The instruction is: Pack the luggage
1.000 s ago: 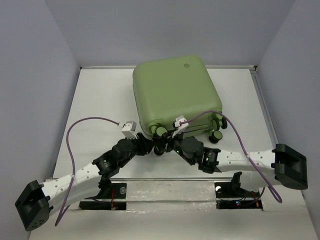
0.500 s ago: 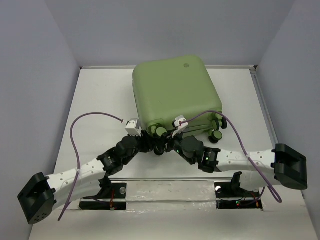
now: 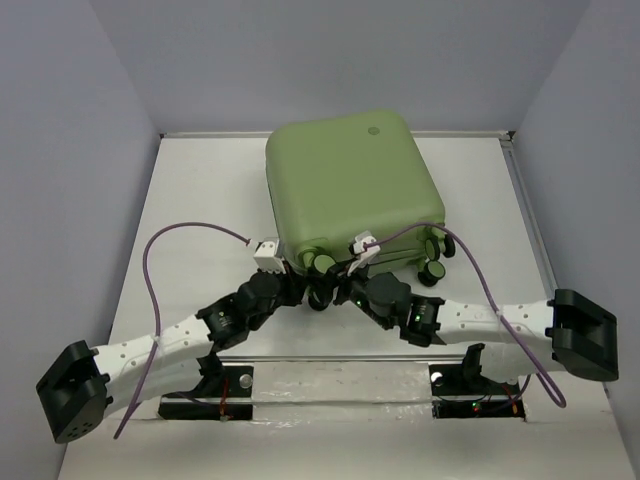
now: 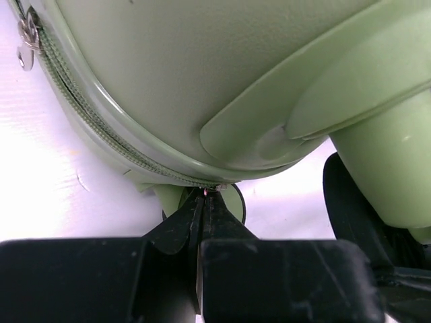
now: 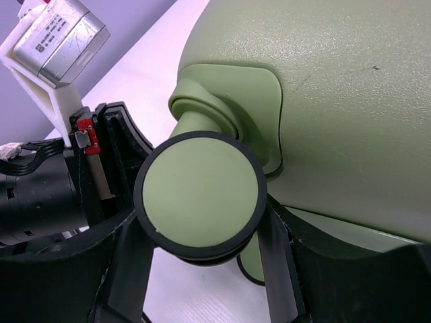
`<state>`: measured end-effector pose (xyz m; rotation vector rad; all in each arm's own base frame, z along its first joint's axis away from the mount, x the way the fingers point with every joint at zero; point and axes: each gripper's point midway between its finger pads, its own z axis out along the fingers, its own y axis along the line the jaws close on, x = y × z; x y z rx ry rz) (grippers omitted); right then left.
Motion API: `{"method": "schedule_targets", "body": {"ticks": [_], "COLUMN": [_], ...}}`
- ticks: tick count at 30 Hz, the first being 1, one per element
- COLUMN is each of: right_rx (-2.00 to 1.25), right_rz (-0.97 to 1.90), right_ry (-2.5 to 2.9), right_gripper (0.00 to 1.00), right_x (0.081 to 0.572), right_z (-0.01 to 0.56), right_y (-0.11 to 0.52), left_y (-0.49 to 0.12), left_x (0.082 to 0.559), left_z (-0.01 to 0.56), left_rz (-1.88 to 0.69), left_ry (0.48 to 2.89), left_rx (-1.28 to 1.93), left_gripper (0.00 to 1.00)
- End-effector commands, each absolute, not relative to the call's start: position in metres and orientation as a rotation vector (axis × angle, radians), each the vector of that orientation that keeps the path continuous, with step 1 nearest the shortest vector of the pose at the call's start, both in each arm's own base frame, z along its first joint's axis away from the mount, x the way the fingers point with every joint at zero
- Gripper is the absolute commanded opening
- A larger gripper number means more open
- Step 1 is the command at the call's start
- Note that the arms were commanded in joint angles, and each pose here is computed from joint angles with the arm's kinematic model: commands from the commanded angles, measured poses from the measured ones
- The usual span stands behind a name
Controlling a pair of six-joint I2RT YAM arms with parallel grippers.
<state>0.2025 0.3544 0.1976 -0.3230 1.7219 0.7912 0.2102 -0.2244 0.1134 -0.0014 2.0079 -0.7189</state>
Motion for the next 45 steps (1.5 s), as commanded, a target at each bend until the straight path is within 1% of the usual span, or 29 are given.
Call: {"method": "schedule_targets", "body": {"ticks": [1, 12, 15, 19, 20, 24, 26, 27, 29, 30, 31, 32, 33, 34, 35, 37, 38, 40, 41, 42, 43, 45], "right_rx": [-0.172, -0.177, -0.188, -0.212, -0.224, -0.274, -0.308, -0.347, -0.379, -0.425, -0.445, -0.47, -0.489, -0.523, -0.534, -0.558, -0.601, -0.636, -0.656, -0.641, -0.614, -0.563], "right_rz": [0.853, 0.84, 0.86, 0.896, 0.903, 0.916, 0.936, 0.951, 0.97, 0.966, 0.99, 0.997, 0.998, 0.998, 0.998, 0.998, 1.005, 0.987, 0.952, 0.909, 0.85, 0.821], "right_ry": [1.616, 1.642, 1.646, 1.638, 1.633, 1.637, 1.636, 1.644, 1.631, 1.651, 1.62, 1.616, 1.609, 1.592, 1.585, 1.578, 1.567, 1.558, 1.56, 1.574, 1.607, 1.633], "right_gripper": [0.07, 0.07, 0.07, 0.07, 0.07, 0.07, 0.07, 0.07, 0.07, 0.07, 0.07, 0.07, 0.07, 0.07, 0.07, 0.07, 0.19, 0.38, 0.6, 0.69, 0.83, 0.96], "right_x": [0.209, 0.195, 0.189, 0.182, 0.18, 0.174, 0.172, 0.167, 0.165, 0.161, 0.158, 0.158, 0.154, 0.15, 0.152, 0.15, 0.143, 0.138, 0.133, 0.139, 0.143, 0.148], "right_z": [0.239, 0.236, 0.234, 0.237, 0.239, 0.24, 0.241, 0.239, 0.243, 0.234, 0.249, 0.256, 0.256, 0.264, 0.268, 0.276, 0.283, 0.289, 0.291, 0.29, 0.284, 0.285], "right_y": [0.332, 0.296, 0.29, 0.288, 0.288, 0.299, 0.307, 0.319, 0.332, 0.344, 0.356, 0.373, 0.375, 0.393, 0.402, 0.42, 0.439, 0.456, 0.466, 0.466, 0.46, 0.445], "left_y": [-0.186, -0.141, -0.128, -0.105, -0.099, -0.087, -0.091, -0.093, -0.094, -0.093, -0.089, -0.084, -0.082, -0.076, -0.071, -0.066, -0.065, -0.069, -0.07, -0.071, -0.075, -0.078], "left_x": [0.233, 0.226, 0.236, 0.262, 0.272, 0.286, 0.286, 0.285, 0.275, 0.271, 0.261, 0.255, 0.25, 0.241, 0.233, 0.224, 0.219, 0.214, 0.211, 0.209, 0.207, 0.2], "left_z": [0.129, 0.123, 0.132, 0.143, 0.148, 0.166, 0.19, 0.198, 0.227, 0.243, 0.265, 0.287, 0.305, 0.318, 0.341, 0.362, 0.381, 0.391, 0.403, 0.407, 0.409, 0.419], "left_rz": [-0.518, -0.384, -0.345, -0.298, -0.311, -0.311, -0.378, -0.403, -0.482, -0.506, -0.548, -0.555, -0.573, -0.581, -0.582, -0.591, -0.611, -0.629, -0.642, -0.652, -0.671, -0.707], "left_ry": [1.944, 1.971, 1.936, 1.88, 1.855, 1.796, 1.75, 1.739, 1.676, 1.647, 1.586, 1.545, 1.502, 1.469, 1.43, 1.392, 1.364, 1.367, 1.355, 1.354, 1.36, 1.337], "left_rx": [-0.193, -0.347, -0.376, -0.459, -0.49, -0.55, -0.545, -0.533, -0.512, -0.503, -0.496, -0.476, -0.464, -0.452, -0.436, -0.423, -0.41, -0.366, -0.358, -0.35, -0.319, -0.29], "left_gripper": [0.06, 0.06, 0.06, 0.06, 0.06, 0.06, 0.08, 0.28, 0.48, 0.68, 0.75, 0.95, 0.95, 0.99, 0.99, 0.99, 0.99, 0.99, 0.99, 0.99, 0.99, 0.99]}}
